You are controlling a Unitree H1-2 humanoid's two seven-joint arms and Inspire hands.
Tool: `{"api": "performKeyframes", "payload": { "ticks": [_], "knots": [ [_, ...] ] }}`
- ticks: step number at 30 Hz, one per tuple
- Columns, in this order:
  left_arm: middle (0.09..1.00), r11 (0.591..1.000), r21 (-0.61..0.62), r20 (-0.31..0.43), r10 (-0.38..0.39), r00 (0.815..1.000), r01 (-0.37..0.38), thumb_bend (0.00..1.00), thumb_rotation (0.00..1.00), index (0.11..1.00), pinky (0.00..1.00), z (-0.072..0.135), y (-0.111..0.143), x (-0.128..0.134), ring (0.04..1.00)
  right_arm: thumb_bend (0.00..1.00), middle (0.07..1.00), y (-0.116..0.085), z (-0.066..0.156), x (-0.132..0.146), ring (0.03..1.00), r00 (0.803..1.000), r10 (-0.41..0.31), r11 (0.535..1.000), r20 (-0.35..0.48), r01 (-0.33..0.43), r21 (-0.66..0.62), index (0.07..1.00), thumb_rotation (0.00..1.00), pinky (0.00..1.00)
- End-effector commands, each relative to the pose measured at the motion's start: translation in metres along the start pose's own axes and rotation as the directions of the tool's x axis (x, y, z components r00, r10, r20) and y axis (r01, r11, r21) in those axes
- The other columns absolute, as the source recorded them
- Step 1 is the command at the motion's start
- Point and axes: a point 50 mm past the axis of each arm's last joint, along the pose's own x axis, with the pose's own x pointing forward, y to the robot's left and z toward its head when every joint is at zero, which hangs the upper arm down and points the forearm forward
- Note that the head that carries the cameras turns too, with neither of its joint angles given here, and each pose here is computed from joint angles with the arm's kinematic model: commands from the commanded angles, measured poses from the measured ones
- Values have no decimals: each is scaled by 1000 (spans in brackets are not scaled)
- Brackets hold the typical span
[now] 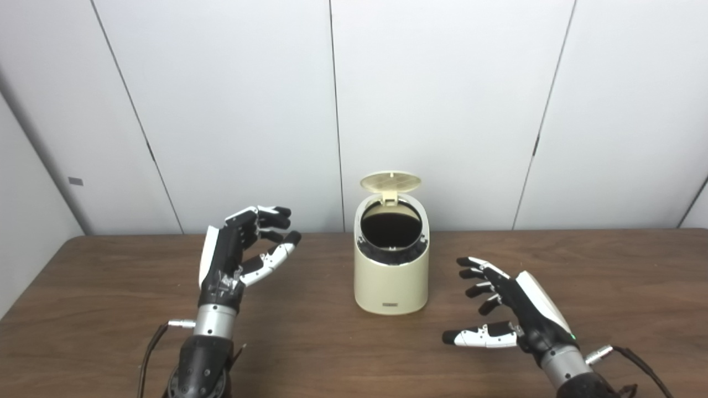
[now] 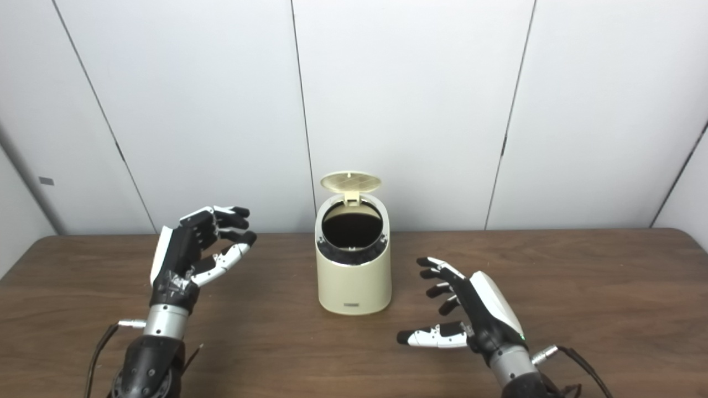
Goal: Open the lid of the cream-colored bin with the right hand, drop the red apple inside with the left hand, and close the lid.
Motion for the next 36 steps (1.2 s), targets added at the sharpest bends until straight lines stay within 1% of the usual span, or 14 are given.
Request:
{"api": "performKeyframes", "payload": {
  "ticks": [1,4,9,11,15,18,20,24,26,28,30,34,35,36],
  "knots": [
    [677,1000,-8,38,10,999,-10,511,57,498,585,5,5,6,646,734,808,-14,12,7,712,996,-42,999,83,44,-19,848,205,551],
    [678,1000,-21,-7,9,1000,-9,509,57,498,568,-9,5,-5,636,732,806,-14,12,7,713,995,-44,999,84,46,-29,848,203,561],
    [678,999,-46,-86,10,996,-14,508,57,498,547,-31,4,-25,631,726,803,-14,13,9,695,995,-45,999,90,47,-23,851,195,522],
    [677,998,-62,-112,13,994,-20,507,53,498,537,-38,2,-32,624,727,804,-15,14,10,703,995,-46,998,93,48,-27,851,197,535],
    [667,997,-79,-151,5,988,-17,505,45,498,511,-49,0,-43,604,725,805,-17,16,12,724,994,-47,998,103,50,-27,851,199,571],
    [662,997,-73,-174,-12,985,0,505,43,497,520,-58,0,-52,601,717,820,-21,18,15,732,991,-63,998,122,66,-23,855,195,567],
    [656,998,-69,-183,-21,983,8,505,44,497,531,-62,0,-56,598,714,847,-24,22,18,764,987,-77,997,138,80,-13,860,237,591],
    [648,998,-54,-216,-27,976,16,505,43,497,539,-70,-3,-65,598,713,846,-42,42,35,779,968,-114,991,225,127,-41,852,314,621],
    [646,998,-59,-226,-33,973,20,505,41,497,548,-72,-5,-69,599,718,859,-51,55,46,797,957,-120,989,265,138,-50,853,367,642],
    [646,998,-61,-236,-34,971,21,505,40,497,559,-74,-6,-71,602,727,861,-59,67,58,805,943,-122,986,310,150,-68,854,389,649],
    [643,998,-58,-236,-37,971,24,505,40,497,556,-75,-7,-72,601,722,857,-65,76,68,806,933,-116,983,340,158,-97,861,420,646],
    [637,998,-52,-228,-40,973,28,505,40,497,559,-77,-8,-73,601,711,870,-80,101,85,834,928,-94,984,361,142,-109,869,420,706],
    [636,998,-54,-229,-39,973,28,505,40,497,558,-77,-9,-73,601,714,875,-84,106,89,834,928,-90,980,361,148,-135,871,429,695],
    [635,998,-58,-228,-40,973,28,505,40,497,559,-77,-9,-73,600,725,870,-87,112,93,816,929,-87,970,361,162,-183,868,460,662]
  ]
}}
